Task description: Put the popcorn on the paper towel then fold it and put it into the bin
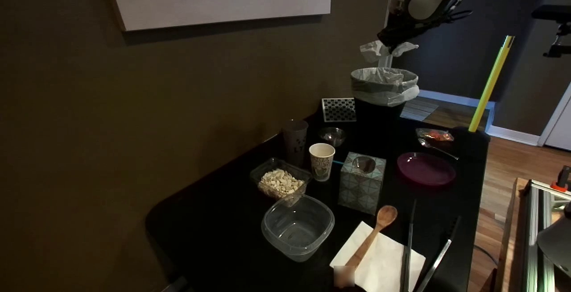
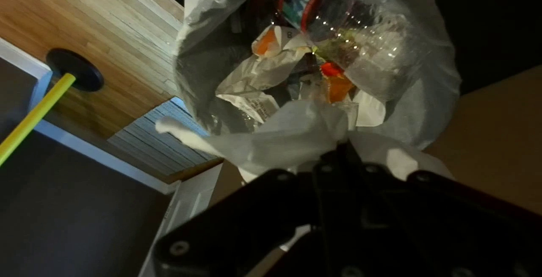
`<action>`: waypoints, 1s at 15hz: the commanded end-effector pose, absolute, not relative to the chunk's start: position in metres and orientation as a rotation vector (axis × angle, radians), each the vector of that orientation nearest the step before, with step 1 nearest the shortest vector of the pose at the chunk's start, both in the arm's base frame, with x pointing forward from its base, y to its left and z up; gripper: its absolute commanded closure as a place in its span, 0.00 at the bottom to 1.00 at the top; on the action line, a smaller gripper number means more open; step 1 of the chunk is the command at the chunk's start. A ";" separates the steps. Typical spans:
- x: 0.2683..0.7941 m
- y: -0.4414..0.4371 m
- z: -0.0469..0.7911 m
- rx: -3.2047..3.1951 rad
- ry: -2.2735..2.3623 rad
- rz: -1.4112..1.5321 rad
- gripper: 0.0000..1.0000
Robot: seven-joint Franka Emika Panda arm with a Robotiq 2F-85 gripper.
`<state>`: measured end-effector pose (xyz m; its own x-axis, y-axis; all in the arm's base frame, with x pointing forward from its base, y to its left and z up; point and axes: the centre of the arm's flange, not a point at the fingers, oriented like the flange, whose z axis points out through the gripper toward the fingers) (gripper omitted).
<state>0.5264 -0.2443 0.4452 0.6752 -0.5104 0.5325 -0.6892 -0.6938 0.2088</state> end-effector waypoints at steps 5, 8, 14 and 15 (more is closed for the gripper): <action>0.542 -0.301 0.413 2.421 -1.084 0.769 0.99; 0.557 -0.302 0.398 2.430 -1.101 0.827 0.99; 0.584 -0.299 0.367 2.434 -1.118 0.811 0.59; 0.586 -0.301 0.364 2.428 -1.115 0.808 0.51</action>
